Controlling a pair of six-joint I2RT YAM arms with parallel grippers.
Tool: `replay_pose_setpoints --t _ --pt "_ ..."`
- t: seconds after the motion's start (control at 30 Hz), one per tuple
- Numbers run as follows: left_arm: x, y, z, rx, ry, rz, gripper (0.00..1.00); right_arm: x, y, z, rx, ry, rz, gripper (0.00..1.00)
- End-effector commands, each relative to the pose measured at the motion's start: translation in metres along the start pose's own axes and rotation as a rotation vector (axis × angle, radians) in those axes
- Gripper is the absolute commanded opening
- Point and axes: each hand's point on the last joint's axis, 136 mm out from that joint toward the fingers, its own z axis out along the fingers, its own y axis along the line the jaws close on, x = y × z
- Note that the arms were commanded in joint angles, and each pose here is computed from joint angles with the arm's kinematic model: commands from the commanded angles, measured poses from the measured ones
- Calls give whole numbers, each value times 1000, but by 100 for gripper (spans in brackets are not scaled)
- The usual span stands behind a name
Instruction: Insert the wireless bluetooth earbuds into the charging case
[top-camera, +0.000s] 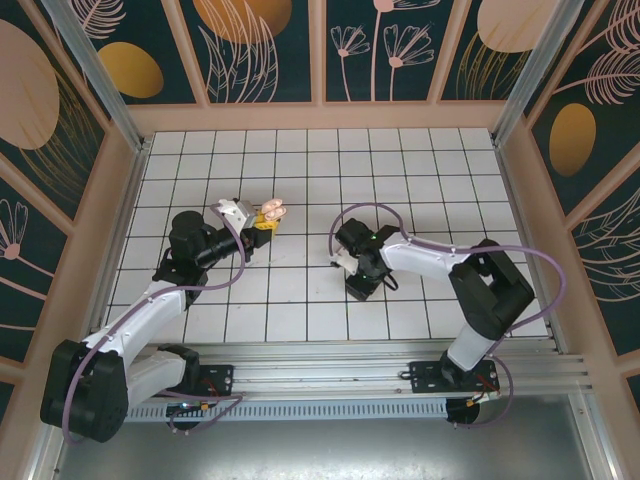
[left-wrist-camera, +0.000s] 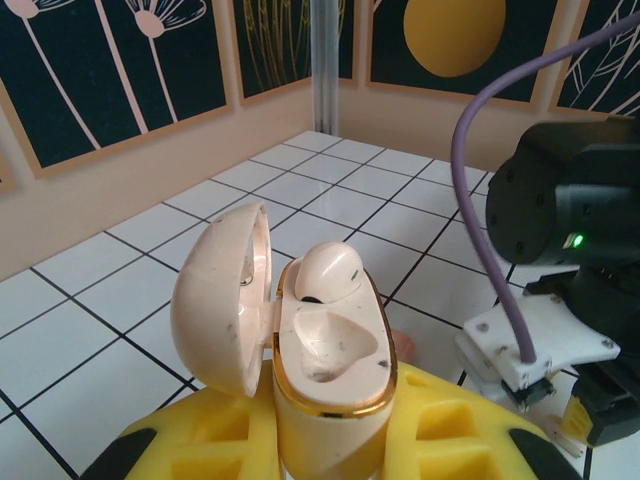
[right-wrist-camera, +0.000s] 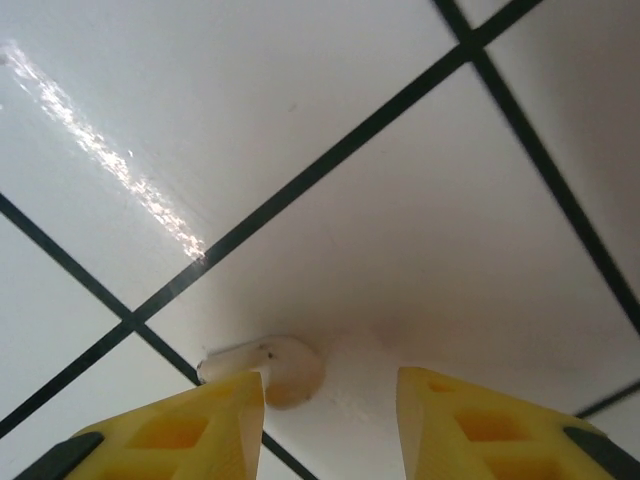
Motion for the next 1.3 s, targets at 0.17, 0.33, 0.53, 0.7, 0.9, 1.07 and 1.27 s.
replay_pose_setpoints --t 0.17,0.33,0.53,0.7,0.9,1.07,1.27 --pt "-13 2 1 -7 -20 39 10 -48 -11 -84 -17 -351 464 38" --pt "-8 2 3 5 -14 24 10 -46 -9 -96 -108 -413 828 38" --pt "-7 2 3 0 -12 23 10 -22 -11 -95 -126 -388 1125 38" --pt "-6 2 3 2 -12 23 10 0 -11 -81 -94 -324 1272 37" --pt "-6 2 3 2 -10 23 9 13 -4 -60 -84 -244 1313 37" --pt "-5 2 3 -3 -7 25 10 19 3 -43 -80 -153 1304 37" --pt "-6 2 3 -2 -8 24 10 13 9 -26 -119 -132 1299 37"
